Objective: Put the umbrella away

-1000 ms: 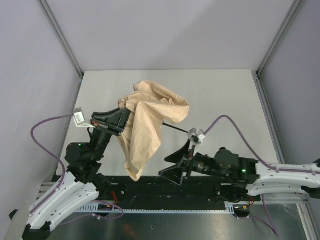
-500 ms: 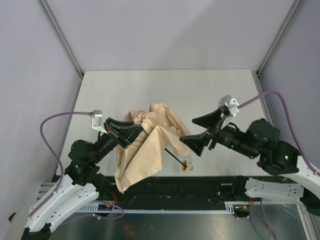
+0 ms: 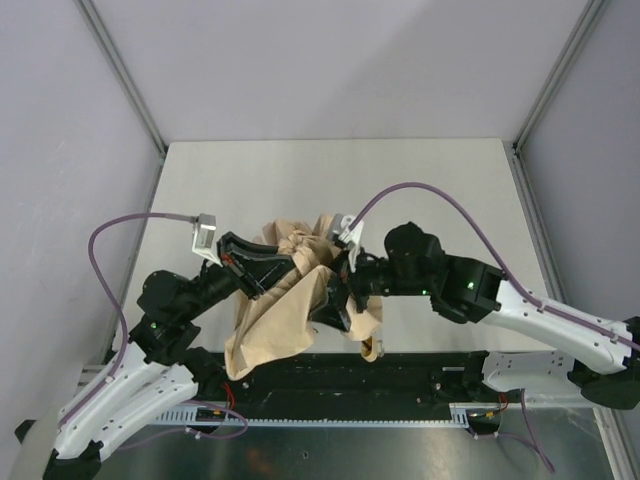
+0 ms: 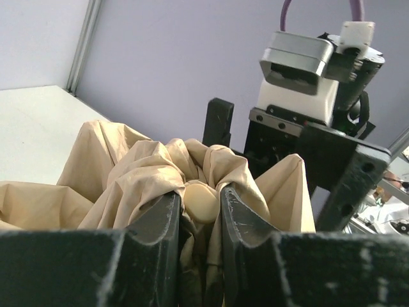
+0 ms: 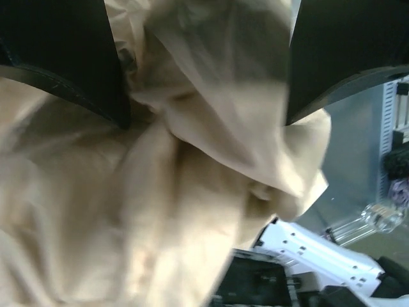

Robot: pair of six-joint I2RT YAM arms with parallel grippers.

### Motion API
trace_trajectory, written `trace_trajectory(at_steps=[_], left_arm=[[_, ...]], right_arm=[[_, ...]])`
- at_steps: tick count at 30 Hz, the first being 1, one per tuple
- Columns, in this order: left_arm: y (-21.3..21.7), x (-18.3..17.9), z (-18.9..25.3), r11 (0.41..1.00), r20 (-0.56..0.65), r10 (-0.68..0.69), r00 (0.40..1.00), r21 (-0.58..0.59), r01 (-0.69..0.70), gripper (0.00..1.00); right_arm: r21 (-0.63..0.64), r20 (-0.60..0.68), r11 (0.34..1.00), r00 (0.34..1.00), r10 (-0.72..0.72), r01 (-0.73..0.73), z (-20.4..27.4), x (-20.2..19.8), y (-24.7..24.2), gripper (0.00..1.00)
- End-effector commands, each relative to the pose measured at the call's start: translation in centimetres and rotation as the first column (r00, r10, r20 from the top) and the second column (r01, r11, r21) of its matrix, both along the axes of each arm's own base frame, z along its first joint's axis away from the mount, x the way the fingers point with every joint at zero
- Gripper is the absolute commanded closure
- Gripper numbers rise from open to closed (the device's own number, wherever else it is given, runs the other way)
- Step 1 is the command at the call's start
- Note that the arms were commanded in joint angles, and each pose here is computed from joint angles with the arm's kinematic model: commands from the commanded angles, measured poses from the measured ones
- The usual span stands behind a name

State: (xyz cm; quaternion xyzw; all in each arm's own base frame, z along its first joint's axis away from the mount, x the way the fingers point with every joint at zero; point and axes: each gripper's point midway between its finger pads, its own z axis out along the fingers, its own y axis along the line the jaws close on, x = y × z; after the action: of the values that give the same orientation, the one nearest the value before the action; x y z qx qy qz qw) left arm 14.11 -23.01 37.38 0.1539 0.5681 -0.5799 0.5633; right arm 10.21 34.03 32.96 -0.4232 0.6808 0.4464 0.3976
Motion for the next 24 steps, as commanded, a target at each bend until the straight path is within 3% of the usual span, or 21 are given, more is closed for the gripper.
trace_trajectory(at_steps=[1, 8, 13, 18, 24], left_arm=[[0.6, -1.5, 4.7, 0.996, 0.135, -0.025, 0.991, -0.082, 0.037, 1.0], [0.1, -1.5, 5.4, 0.996, 0.17, -0.044, 0.985, -0.072, 0.057, 1.0], [-0.5, -1.2, 6.0, 0.997, 0.212, -0.048, 0.976, -0.052, 0.06, 1.0], [-1.2, -1.3, 7.1, 0.993, 0.219, -0.088, 0.972, -0.061, 0.104, 1.0], [-2.1, -2.9, 8.5, 0.975, 0.27, -0.198, 0.942, -0.046, 0.218, 1.0]], right_arm=[[0.084, 0.018, 0.994, 0.997, 0.071, -0.072, 1.7, -1.8, 2.4, 0.01], [0.12, -0.092, 0.99, 0.994, -0.062, 0.072, 2.3, -0.7, 2.4, 0.01], [0.186, -0.193, 0.981, 0.981, -0.01, 0.047, 4.0, -2.5, 2.5, 0.01], [0.129, -0.141, 0.984, 0.984, -0.107, 0.126, 2.3, -1.2, 3.3, 0.01], [0.046, -0.06, 0.993, 0.992, -0.108, 0.111, -0.5, -0.1, 4.4, 0.01]])
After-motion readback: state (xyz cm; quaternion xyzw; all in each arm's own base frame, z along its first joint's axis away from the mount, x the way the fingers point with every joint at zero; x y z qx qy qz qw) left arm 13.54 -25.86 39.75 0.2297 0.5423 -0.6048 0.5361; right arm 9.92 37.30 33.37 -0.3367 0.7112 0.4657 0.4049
